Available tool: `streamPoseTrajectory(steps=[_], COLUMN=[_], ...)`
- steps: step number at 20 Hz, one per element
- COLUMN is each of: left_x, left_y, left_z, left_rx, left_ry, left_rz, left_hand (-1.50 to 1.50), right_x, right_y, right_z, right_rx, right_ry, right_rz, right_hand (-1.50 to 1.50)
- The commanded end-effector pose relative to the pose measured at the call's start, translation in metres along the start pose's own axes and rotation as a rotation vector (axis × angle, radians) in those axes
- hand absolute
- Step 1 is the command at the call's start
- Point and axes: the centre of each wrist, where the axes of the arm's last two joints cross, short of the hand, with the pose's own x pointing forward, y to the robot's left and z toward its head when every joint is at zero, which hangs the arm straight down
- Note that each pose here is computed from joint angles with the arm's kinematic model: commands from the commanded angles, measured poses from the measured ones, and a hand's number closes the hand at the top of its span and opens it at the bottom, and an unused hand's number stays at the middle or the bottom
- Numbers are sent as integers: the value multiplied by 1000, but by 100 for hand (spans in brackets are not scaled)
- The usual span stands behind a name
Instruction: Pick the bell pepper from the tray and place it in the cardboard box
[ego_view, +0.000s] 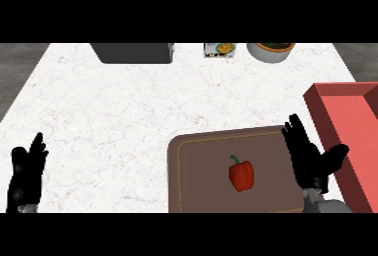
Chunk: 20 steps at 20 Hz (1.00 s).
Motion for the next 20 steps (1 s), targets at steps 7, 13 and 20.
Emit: streamPoseTrajectory(steps=[7,13,20], left_x=[66,107,108], left_y=[-56,-90,-91], left_z=[12,30,37], left_rx=[-368,-593,-629], left_ry=[-327,-510,-524], left_rz=[17,21,7], left_hand=[0,0,0], right_x=[58,-49,-54], right_y=[44,-49,-31], right_z=[1,52,85], right_rx=[-282,-172,-197], right_ry=[-438,-304,-325], right_rz=[-94,1076,1252], right_hand=[-150,-150,-150])
